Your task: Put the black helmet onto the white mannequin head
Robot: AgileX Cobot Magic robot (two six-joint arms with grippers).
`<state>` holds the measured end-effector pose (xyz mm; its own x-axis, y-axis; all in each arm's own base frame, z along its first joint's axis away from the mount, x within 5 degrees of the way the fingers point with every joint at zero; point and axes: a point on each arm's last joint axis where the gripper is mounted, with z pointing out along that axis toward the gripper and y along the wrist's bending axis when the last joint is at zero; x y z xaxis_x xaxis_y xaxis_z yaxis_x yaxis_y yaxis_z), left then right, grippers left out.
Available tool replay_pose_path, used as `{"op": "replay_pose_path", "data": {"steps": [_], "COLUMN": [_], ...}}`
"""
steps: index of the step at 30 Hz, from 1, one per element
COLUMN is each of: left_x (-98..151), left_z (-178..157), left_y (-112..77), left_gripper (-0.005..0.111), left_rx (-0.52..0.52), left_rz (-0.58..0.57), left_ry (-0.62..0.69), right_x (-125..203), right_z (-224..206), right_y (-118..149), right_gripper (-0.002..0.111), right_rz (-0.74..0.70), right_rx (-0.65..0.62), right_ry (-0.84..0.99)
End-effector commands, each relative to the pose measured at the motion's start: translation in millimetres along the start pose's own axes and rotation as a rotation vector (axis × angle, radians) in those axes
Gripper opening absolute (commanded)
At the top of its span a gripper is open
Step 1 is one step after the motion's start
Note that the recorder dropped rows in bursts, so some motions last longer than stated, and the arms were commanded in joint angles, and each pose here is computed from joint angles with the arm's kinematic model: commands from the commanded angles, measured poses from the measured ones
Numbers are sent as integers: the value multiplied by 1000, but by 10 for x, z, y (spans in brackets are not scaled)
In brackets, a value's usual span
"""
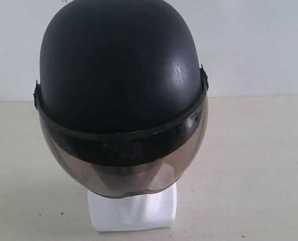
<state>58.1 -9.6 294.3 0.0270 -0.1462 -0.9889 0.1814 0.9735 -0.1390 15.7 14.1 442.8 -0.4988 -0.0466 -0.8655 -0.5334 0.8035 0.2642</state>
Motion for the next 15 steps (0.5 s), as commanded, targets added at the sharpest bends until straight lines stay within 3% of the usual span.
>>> {"op": "replay_pose_path", "data": {"steps": [1,5,11,15], "left_x": [309,544,828,881], "left_z": [6,-113,-70,-72], "left_y": [9,52,128,138], "left_gripper": [4,4,4,4], "left_rx": [34,36,-34,-46], "left_rz": [55,55,-11,67], "left_ry": [49,-55,-8,52], "right_x": [2,2,7,7], "right_z": [-20,-20,-25,-25], "right_y": [-6,-6,-7,-7], "right_gripper": [0,0,0,0], "right_rz": [-2,-2,-2,-2], "right_rx": [4,4,4,4], "right_ry": [-10,-10,-9,-9]}}
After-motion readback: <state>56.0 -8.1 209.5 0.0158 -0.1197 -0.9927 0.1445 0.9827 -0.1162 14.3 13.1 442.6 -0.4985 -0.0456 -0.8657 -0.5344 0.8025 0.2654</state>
